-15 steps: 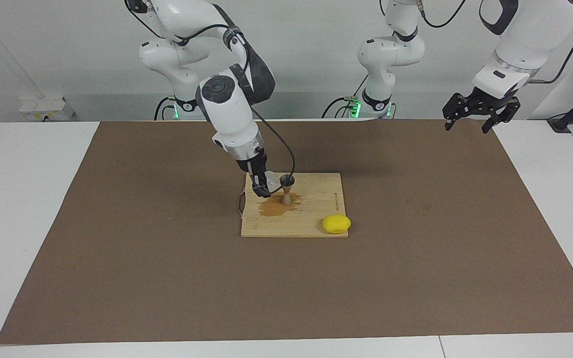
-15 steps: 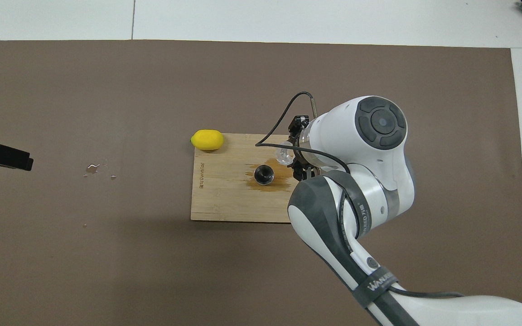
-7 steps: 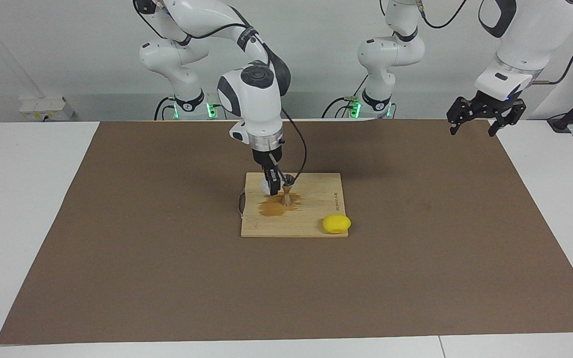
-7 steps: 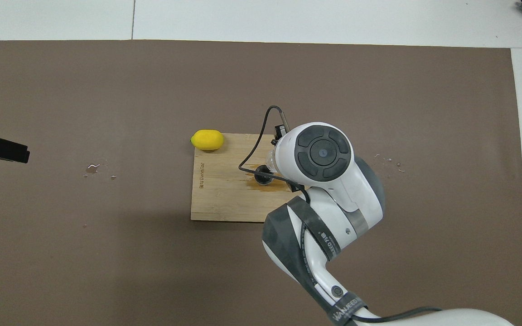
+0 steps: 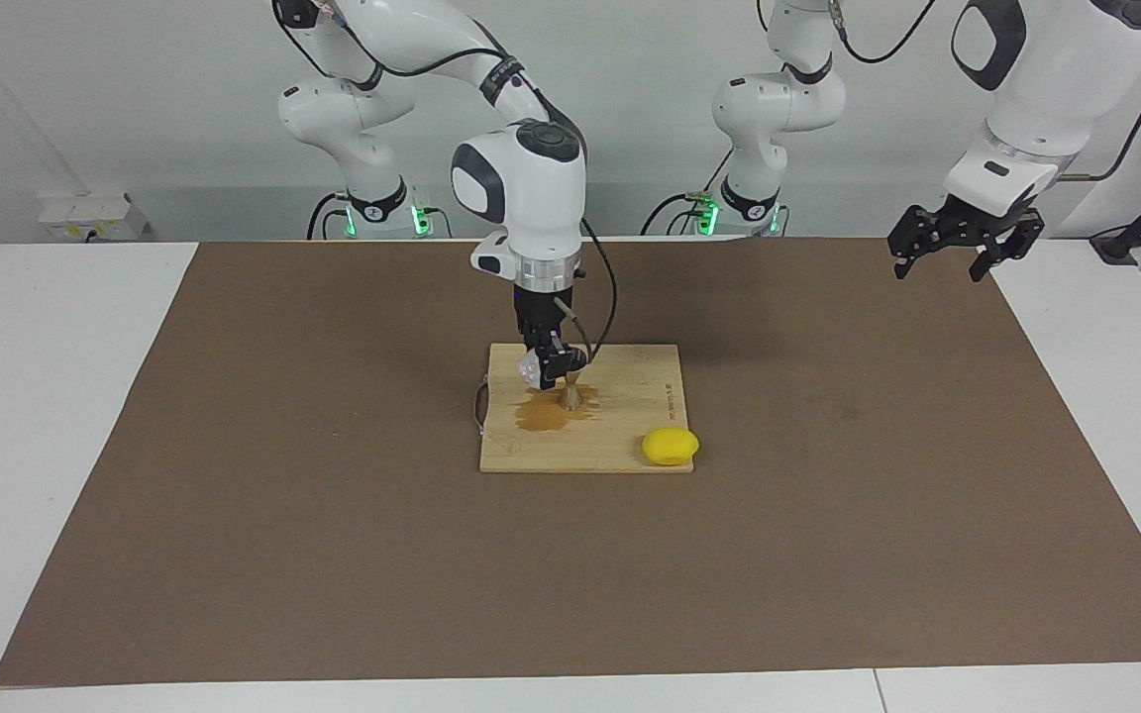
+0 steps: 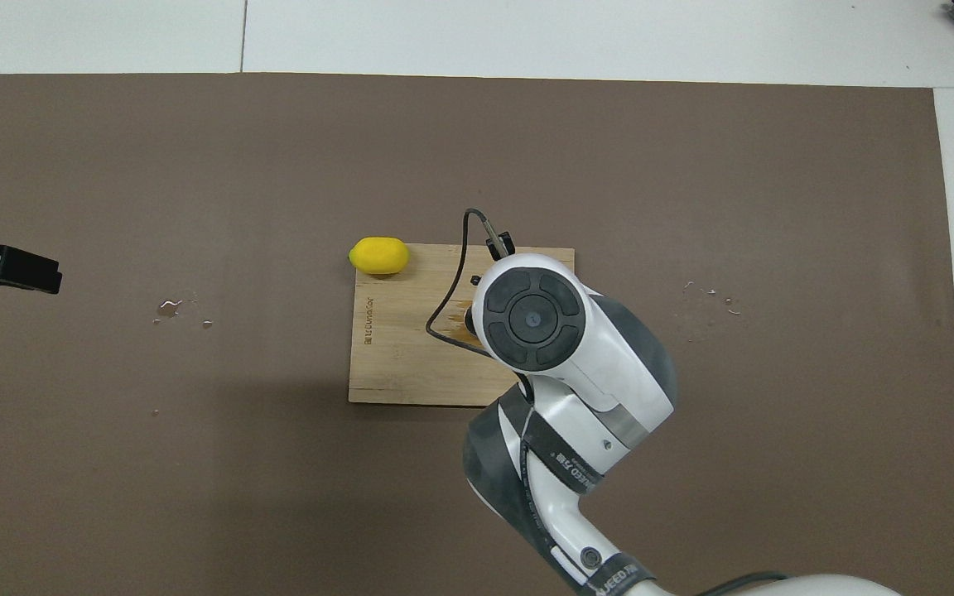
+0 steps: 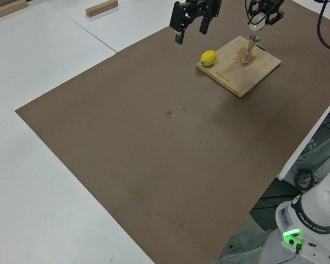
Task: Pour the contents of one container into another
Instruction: 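Tilt the clear glass with the right gripper to pour into the cup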
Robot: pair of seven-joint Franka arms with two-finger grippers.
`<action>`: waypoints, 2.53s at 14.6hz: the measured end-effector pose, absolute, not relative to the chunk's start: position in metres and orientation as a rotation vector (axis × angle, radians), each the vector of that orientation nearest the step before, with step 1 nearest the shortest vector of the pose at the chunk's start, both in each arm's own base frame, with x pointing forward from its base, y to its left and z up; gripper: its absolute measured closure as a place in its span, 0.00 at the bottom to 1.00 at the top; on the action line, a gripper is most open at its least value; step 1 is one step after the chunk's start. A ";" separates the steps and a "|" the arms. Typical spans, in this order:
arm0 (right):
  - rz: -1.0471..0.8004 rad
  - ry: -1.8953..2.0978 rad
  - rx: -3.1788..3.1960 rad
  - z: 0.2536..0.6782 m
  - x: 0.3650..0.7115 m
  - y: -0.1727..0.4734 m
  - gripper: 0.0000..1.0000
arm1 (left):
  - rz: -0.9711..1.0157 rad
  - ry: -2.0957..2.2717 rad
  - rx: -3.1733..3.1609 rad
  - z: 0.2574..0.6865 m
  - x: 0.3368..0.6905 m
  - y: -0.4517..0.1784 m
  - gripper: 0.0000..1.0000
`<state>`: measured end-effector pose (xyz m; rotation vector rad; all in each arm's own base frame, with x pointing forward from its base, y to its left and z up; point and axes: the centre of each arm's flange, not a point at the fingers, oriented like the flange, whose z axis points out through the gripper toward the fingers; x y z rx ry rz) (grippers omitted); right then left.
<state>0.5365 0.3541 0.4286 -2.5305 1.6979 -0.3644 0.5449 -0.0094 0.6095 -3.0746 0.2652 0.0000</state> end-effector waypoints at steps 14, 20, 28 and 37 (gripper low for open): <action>-0.534 1.581 -2.661 0.420 0.524 0.369 0.49 | 0.000 0.269 -3.074 0.610 0.545 -0.011 0.00; -0.565 1.566 -2.673 0.420 0.525 0.368 0.49 | 0.002 0.272 -3.074 0.609 0.545 -0.012 0.00; -0.565 1.559 -2.676 0.421 0.524 0.370 0.49 | 0.011 0.263 -3.075 0.607 0.544 -0.009 0.00; -0.386 1.643 -2.608 0.424 0.525 0.370 0.49 | 0.011 0.263 -3.075 0.607 0.544 -0.009 0.00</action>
